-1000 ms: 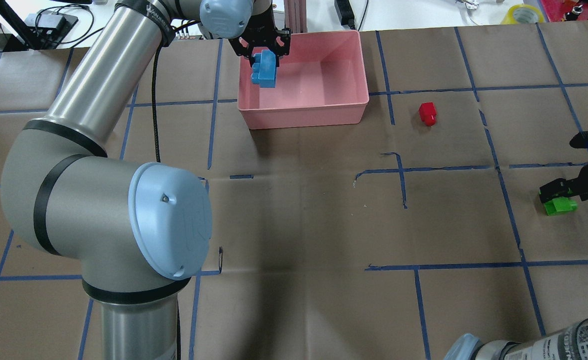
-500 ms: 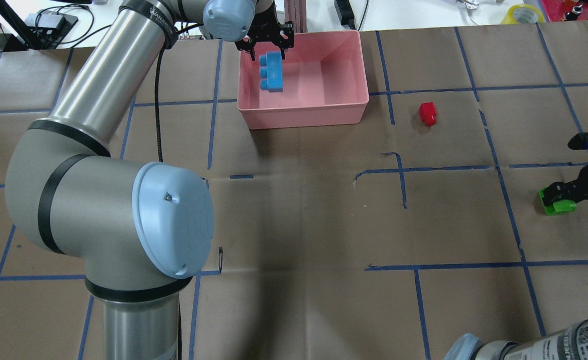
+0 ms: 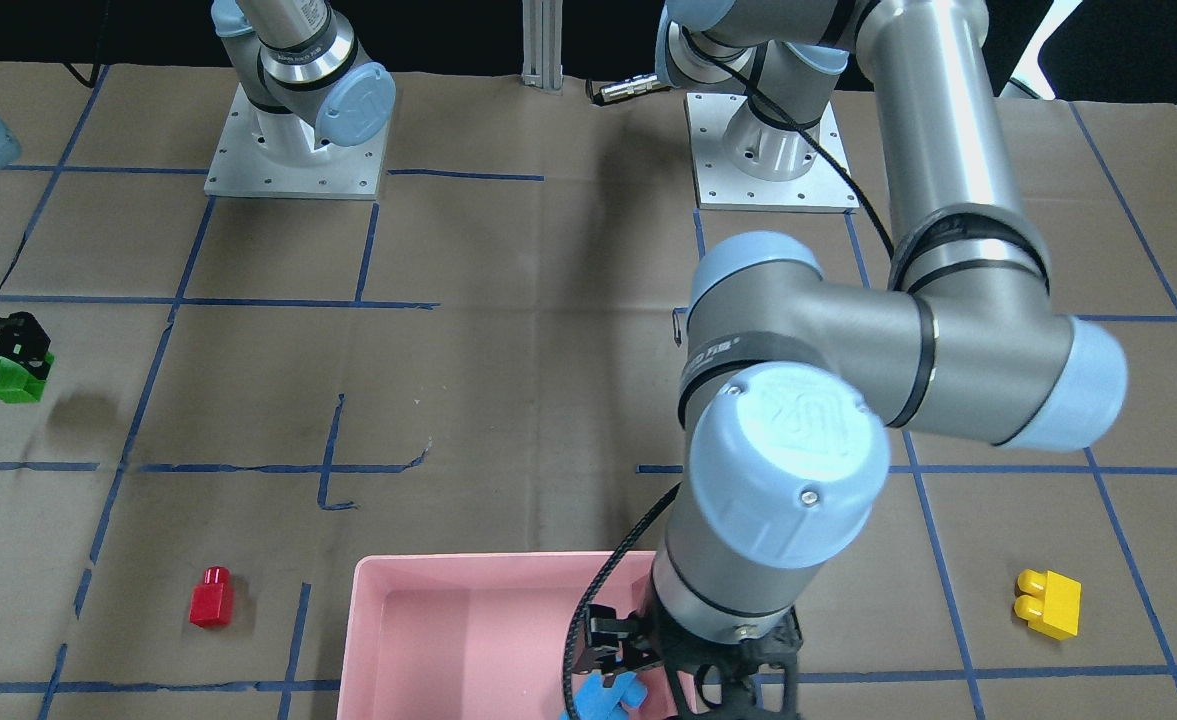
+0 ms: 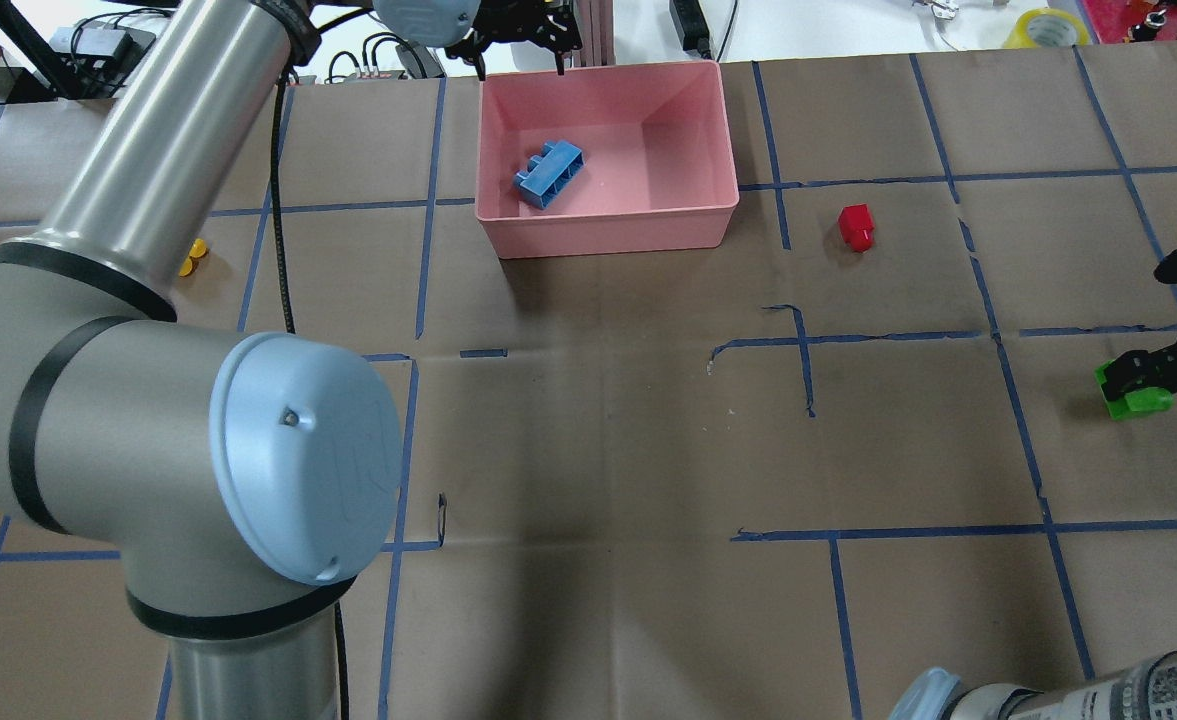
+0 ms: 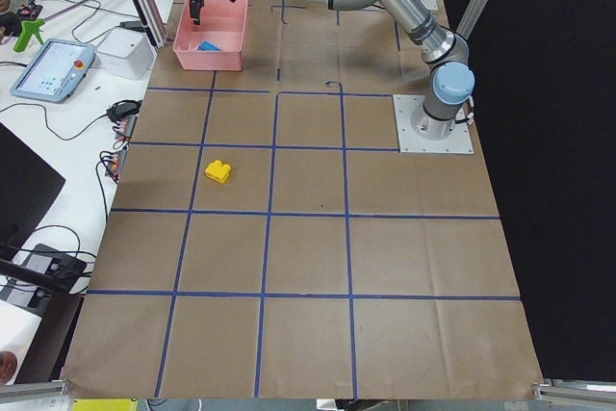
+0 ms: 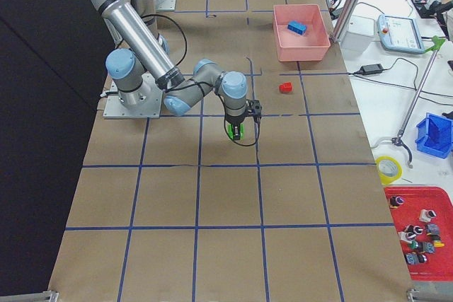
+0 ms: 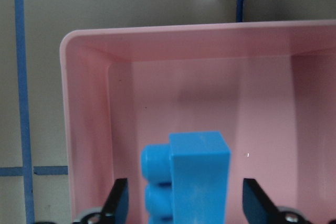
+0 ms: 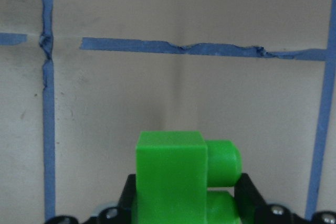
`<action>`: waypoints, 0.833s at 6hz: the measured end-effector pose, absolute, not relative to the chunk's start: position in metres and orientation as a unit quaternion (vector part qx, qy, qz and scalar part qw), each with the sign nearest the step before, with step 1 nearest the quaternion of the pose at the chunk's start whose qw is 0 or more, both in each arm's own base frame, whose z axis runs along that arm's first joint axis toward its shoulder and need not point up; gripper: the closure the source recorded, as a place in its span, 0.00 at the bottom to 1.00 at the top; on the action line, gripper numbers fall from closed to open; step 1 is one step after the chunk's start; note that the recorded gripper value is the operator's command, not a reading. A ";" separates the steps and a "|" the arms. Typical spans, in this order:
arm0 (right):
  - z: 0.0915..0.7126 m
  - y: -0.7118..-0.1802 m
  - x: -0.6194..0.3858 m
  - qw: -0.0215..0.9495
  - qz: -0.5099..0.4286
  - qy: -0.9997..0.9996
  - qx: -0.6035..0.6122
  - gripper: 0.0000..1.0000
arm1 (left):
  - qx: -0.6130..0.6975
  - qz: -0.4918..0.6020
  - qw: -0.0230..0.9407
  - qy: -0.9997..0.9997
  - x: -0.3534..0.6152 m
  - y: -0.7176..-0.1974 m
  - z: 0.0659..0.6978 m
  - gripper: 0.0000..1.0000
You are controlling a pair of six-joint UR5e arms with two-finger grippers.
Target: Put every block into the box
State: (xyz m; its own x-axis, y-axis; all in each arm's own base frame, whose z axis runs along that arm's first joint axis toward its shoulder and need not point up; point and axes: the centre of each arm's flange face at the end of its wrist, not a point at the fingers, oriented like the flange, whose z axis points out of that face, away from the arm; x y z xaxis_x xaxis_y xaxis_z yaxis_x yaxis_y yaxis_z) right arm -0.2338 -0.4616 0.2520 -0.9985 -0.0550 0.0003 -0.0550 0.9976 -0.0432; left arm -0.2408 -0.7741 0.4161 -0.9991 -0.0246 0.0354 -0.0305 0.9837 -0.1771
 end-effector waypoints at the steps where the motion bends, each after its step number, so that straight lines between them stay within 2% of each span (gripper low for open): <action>1: 0.297 -0.470 -0.232 0.005 -0.018 0.999 -0.026 0.91 | 0.015 0.081 0.011 -0.997 -0.188 -0.770 0.441 0.00; 3: 0.389 -0.504 -0.197 0.008 -0.016 0.999 -0.052 0.94 | -0.001 0.063 -0.001 -0.998 -0.063 -0.763 0.451 0.00; 5: 0.433 -0.539 -0.107 0.012 -0.021 0.997 -0.068 0.98 | -0.019 0.040 -0.006 -0.999 0.080 -0.741 0.441 0.00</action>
